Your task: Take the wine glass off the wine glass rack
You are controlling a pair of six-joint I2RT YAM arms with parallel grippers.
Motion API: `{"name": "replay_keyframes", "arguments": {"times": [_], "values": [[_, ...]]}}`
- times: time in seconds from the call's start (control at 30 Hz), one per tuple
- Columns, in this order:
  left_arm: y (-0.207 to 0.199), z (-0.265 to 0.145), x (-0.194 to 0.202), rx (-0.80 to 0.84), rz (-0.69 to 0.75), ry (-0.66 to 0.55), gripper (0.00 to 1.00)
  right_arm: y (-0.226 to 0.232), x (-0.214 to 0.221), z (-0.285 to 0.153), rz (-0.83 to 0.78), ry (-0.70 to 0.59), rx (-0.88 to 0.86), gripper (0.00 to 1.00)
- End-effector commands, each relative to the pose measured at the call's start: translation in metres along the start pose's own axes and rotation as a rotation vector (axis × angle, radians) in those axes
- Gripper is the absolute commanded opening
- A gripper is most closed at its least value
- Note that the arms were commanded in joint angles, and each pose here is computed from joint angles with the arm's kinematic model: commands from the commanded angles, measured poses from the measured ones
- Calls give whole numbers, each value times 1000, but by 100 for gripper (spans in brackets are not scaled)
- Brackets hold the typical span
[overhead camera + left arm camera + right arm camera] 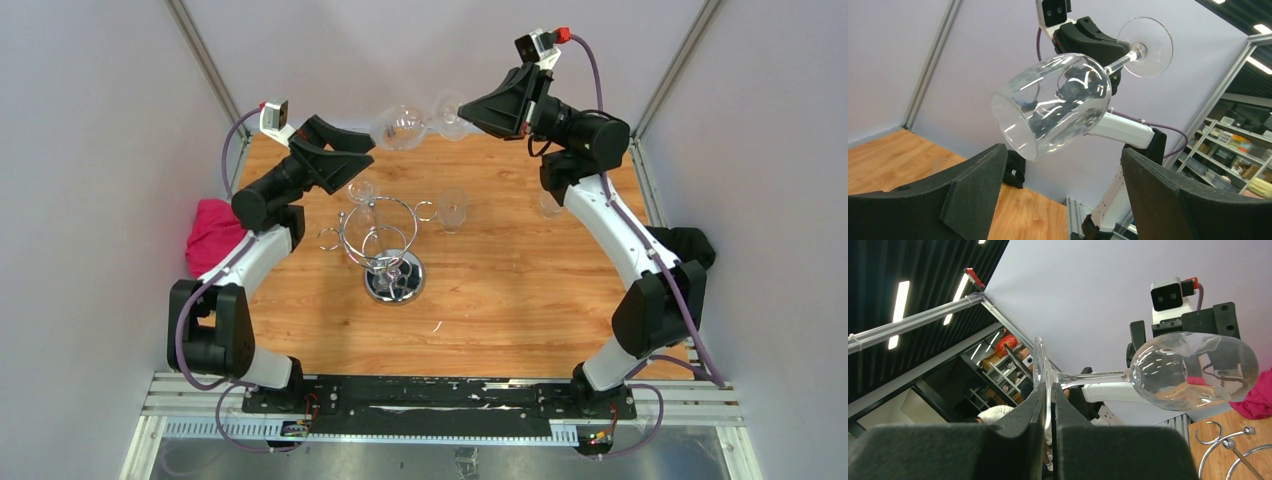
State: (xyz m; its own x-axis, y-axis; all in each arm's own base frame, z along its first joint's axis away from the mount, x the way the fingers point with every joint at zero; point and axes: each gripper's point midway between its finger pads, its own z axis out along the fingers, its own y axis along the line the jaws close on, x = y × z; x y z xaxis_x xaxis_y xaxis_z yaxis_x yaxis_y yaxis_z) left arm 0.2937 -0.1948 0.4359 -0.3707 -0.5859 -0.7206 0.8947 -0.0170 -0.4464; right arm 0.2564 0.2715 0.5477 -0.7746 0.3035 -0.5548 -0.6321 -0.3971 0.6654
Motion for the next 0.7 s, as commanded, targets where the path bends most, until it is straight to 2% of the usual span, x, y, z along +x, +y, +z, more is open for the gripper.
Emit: {"name": "replay_keyframes", "arguments": {"times": [0.0,0.1,0.67], "values": [[-12,3,-8,59,74,-9,90,33,11,9,-79,7,-109,0],[-14,4,-9,61,68,-17,89,28,17,13,-57,19,-123,0],[-87,2,-13,155,161,-17,81,-16,17,11,6,8,-167,0]]}}
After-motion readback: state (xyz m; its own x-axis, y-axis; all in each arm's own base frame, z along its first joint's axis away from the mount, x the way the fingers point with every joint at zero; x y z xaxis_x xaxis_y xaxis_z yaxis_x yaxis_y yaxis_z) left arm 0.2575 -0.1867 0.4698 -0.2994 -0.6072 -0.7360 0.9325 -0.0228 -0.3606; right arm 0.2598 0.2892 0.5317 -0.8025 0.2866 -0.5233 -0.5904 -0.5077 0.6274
